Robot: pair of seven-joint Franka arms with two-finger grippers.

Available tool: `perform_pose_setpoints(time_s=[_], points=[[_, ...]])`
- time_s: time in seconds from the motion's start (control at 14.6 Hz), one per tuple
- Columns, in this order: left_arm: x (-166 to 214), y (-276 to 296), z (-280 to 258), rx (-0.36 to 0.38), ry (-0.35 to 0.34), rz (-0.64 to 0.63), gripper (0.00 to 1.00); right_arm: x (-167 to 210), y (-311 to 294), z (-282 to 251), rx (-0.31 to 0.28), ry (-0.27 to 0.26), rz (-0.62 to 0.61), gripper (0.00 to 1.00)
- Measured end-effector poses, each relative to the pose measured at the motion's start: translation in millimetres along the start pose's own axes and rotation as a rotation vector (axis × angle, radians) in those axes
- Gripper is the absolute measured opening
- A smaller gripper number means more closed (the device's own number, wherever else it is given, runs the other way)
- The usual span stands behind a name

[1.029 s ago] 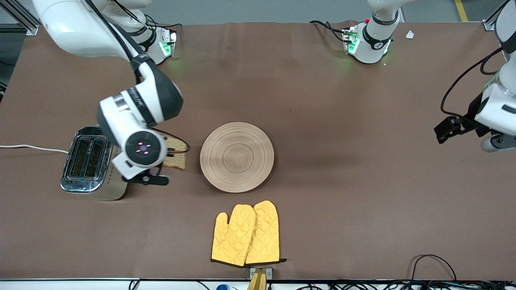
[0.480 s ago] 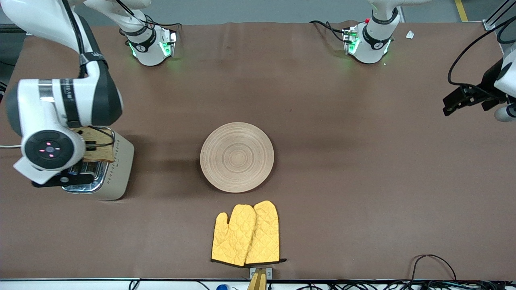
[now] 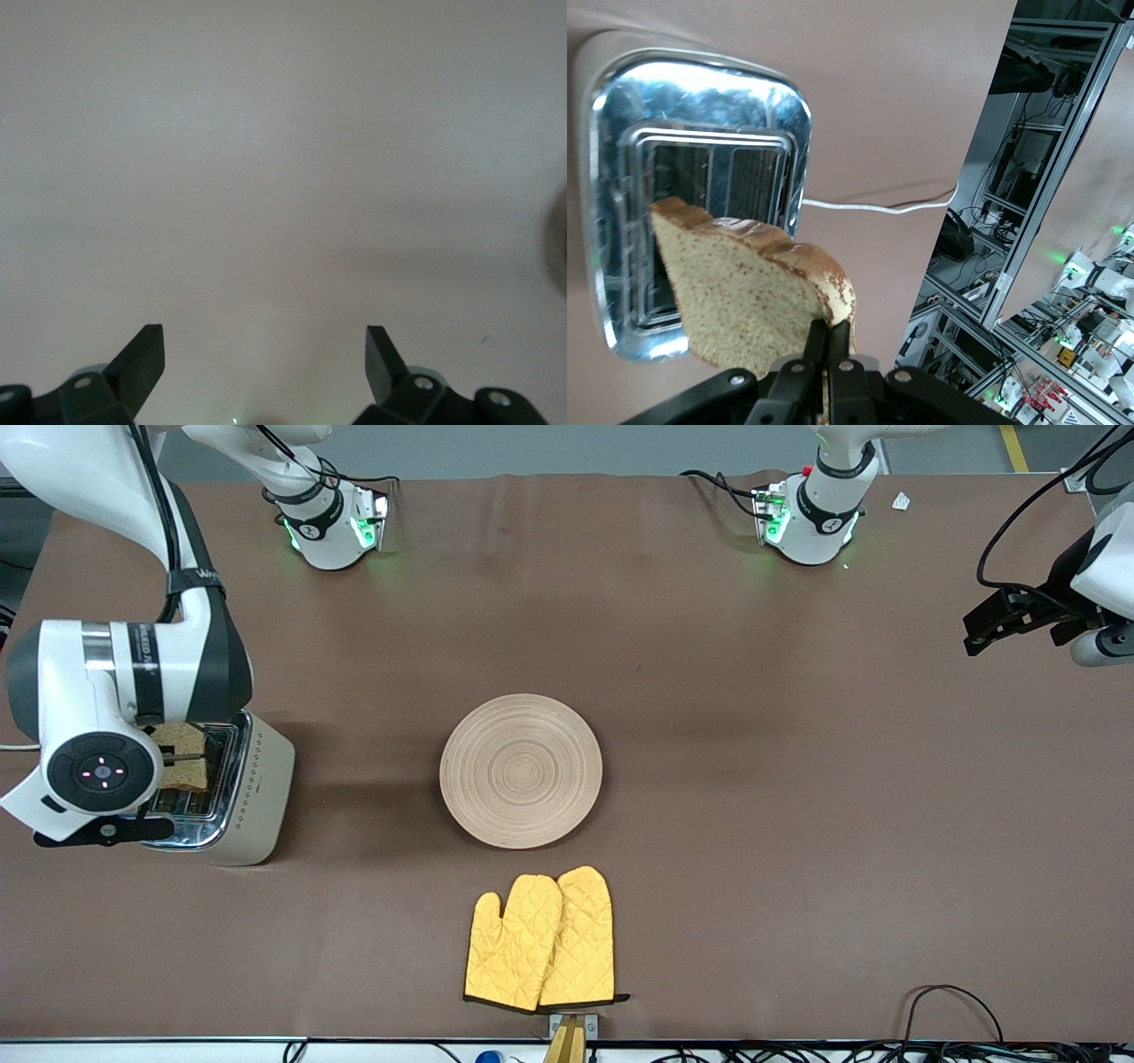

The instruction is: Move plate and put bread in toaster

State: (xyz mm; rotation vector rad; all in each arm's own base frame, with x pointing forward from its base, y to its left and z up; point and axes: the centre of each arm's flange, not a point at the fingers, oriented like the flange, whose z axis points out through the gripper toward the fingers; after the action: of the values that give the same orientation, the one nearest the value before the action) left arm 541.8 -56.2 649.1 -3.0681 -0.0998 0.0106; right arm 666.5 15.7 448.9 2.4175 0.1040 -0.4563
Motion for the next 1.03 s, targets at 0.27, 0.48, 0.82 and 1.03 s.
perform_pose_setpoints(time_s=[0.27, 0.48, 0.82, 1.03], points=[[-2, 4, 1, -0.024, -0.013, 0.005, 1.0, 8, -6, 13, -0.006, 0.009, 0.054, 0.04], [-2, 4, 1, -0.025, -0.017, 0.005, 1.0, 19, -29, 24, 0.034, 0.011, 0.101, 0.04], [-14, 3, -6, -0.018, -0.044, 0.011, 1.0, 33, -61, 36, 0.12, -0.003, 0.218, 0.07], [-16, 5, -6, -0.017, -0.05, 0.017, 1.0, 30, -57, 26, 0.211, 0.0, 0.231, 0.34]])
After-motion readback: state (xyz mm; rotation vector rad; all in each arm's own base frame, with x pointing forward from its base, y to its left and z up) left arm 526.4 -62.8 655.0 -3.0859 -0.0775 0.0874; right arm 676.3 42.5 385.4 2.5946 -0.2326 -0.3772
